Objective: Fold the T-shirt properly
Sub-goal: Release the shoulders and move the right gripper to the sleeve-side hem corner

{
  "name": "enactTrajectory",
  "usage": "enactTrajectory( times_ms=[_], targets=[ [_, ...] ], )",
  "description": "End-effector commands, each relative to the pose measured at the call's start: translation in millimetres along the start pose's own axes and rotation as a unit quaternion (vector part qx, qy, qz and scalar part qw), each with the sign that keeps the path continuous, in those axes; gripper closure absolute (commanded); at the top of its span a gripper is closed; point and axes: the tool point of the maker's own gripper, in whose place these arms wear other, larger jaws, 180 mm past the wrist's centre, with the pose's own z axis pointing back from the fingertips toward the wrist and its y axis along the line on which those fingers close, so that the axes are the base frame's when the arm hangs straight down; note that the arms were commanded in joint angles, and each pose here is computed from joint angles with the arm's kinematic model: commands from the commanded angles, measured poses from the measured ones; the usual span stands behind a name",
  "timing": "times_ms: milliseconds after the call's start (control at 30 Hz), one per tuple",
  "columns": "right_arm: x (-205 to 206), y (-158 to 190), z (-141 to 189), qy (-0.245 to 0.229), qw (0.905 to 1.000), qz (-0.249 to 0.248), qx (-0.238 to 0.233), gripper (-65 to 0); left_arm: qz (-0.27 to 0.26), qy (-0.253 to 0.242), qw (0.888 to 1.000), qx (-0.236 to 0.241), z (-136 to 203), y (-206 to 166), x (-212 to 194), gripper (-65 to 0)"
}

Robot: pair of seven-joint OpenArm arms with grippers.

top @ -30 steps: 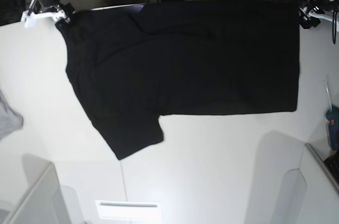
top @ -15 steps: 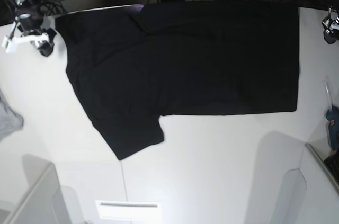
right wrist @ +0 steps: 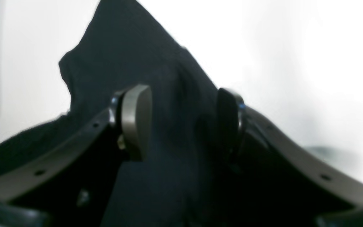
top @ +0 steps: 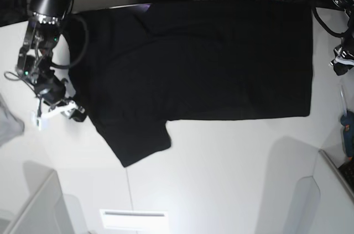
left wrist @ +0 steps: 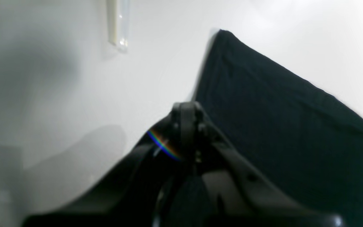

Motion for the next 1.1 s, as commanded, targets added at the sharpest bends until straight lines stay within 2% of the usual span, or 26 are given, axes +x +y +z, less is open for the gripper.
enactTrajectory(
  times_ms=[0, 133, 333, 433, 633, 767, 900, 1067],
  targets=[
    [26.8, 5.5, -2.9, -0.024, 0.9996, 0.008, 0.007, -31.4, -0.015, -0.029, 0.999, 0.006, 3.9, 0.5, 22.3, 0.0],
    [46.0, 11.1, -28.5, -0.02, 0.9996, 0.02, 0.009, -32.0, -0.041, -0.017, 0.998, 0.039, -0.7, 6.6, 21.7, 0.0],
    [53.4, 23.0, -60.0, 0.009, 0.9991, 0.042, 0.007, -32.4, -0.055, -0.004, 0.997, 0.051, -3.4, 8.3, 16.3, 0.0],
    [53.0, 27.1, -70.7, 0.024, 0.9986, 0.046, 0.005, -37.8, -0.055, -0.004, 0.997, 0.051, -3.4, 8.3, 16.3, -0.8],
    [57.3, 37.3, -91.5, 0.032, 0.9968, 0.073, -0.003, -41.1, -0.054, -0.004, 0.997, 0.051, -3.5, 8.1, 16.8, -22.9],
    [50.0, 30.4, -103.2, 0.048, 0.9948, 0.087, -0.021, -41.1, -0.054, -0.004, 0.997, 0.051, -3.7, 8.4, 16.4, -34.1],
    [36.2, 47.0, -107.0, 0.066, 0.9885, 0.136, 0.016, -40.5, -0.046, 0.003, 0.998, 0.051, -6.7, 11.8, 12.4, -36.2],
    [23.3, 51.5, -109.7, 0.084, 0.9832, 0.161, 0.019, -40.4, -0.026, 0.02, 0.998, 0.056, -16.1, 25.1, 8.3, -36.0]
  ],
)
